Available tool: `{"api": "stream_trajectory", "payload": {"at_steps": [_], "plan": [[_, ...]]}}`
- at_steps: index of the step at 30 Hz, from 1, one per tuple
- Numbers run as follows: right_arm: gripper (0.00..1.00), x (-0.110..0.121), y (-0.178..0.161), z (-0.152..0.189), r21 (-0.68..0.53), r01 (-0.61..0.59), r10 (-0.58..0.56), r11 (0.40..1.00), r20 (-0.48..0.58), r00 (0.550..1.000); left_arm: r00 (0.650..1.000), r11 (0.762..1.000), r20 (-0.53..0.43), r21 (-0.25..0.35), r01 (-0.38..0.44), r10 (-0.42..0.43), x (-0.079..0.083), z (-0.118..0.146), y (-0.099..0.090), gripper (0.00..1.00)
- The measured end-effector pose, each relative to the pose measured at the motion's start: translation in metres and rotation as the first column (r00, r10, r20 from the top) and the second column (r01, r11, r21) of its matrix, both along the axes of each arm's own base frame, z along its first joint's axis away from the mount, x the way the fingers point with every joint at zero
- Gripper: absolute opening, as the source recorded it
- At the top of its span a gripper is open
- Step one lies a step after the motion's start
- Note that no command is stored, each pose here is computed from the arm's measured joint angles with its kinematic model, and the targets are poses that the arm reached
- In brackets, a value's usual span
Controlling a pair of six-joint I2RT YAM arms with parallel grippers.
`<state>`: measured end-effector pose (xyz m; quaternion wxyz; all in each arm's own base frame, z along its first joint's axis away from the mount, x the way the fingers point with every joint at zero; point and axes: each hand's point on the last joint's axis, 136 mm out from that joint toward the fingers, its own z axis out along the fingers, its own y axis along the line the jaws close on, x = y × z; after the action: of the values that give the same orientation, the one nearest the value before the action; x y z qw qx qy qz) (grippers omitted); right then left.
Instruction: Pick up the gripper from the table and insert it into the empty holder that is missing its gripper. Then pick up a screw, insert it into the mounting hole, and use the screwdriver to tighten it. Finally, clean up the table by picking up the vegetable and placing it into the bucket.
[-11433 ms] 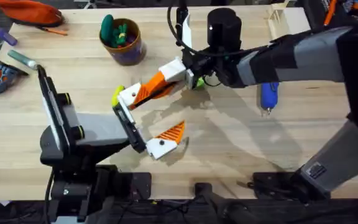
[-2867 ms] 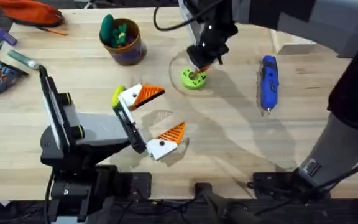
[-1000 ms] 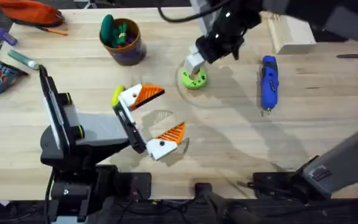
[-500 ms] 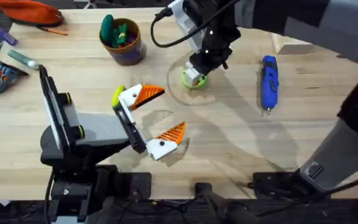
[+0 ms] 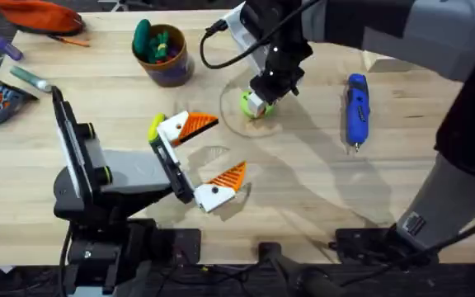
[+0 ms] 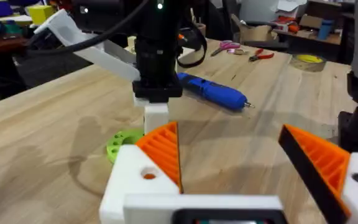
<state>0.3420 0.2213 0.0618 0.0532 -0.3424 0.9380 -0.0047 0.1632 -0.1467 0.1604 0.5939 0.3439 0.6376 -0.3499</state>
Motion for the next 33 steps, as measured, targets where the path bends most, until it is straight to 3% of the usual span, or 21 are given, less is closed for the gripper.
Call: {"api": "stream_trajectory", "payload": {"at_steps": [8,15,33], "plan": [[0.462,0.0002,0.0008,-0.0057,-0.003,0.0,0.0,1.0,-0.01,1.0,1.0,1.0,0.0,0.0,0.0,0.0,0.0,0.0,0.0,0.985],[0.289,-0.0002,0.001,-0.0057,-0.001,0.0,0.0,1.0,-0.011,1.0,1.0,1.0,0.0,0.0,0.0,0.0,0.0,0.0,0.0,0.985],[0.177,0.0063,0.0002,-0.0053,0.008,0.009,-0.009,1.0,0.006,1.0,1.0,1.0,0.0,0.0,0.0,0.0,0.0,0.0,0.0,0.985]]}}
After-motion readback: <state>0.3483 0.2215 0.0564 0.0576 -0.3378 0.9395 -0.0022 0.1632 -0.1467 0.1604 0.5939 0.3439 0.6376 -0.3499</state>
